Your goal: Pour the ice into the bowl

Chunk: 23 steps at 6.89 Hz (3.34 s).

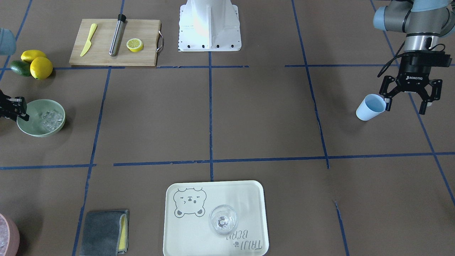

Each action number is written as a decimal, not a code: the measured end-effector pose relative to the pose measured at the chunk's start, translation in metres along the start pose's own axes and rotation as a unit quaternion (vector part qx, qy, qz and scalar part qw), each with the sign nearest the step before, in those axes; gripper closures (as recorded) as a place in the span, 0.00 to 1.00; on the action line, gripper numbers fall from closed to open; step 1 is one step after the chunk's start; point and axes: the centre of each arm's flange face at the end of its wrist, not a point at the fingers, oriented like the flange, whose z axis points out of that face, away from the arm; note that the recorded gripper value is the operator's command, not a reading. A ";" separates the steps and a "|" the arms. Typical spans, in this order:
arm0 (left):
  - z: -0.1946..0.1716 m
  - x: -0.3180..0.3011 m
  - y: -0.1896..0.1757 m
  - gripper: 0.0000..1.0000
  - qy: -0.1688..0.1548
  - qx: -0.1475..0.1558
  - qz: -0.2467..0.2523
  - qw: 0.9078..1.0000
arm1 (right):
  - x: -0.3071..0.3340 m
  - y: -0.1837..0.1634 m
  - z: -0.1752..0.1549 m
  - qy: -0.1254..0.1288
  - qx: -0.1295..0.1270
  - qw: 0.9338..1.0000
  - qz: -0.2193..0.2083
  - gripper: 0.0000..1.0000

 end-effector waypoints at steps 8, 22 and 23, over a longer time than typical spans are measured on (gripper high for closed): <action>0.004 -0.113 -0.051 0.00 -0.008 -0.208 0.048 0.977 | 0.091 -0.011 -0.111 0.066 0.012 0.997 -0.049 0.00; -0.029 -0.266 -0.044 0.00 0.055 -0.413 -0.115 0.902 | 0.159 0.015 -0.176 -0.011 0.002 1.000 0.015 0.00; -0.031 -0.267 -0.043 0.00 0.053 -0.413 -0.119 0.901 | 0.161 0.014 -0.176 -0.011 0.002 1.000 0.022 0.00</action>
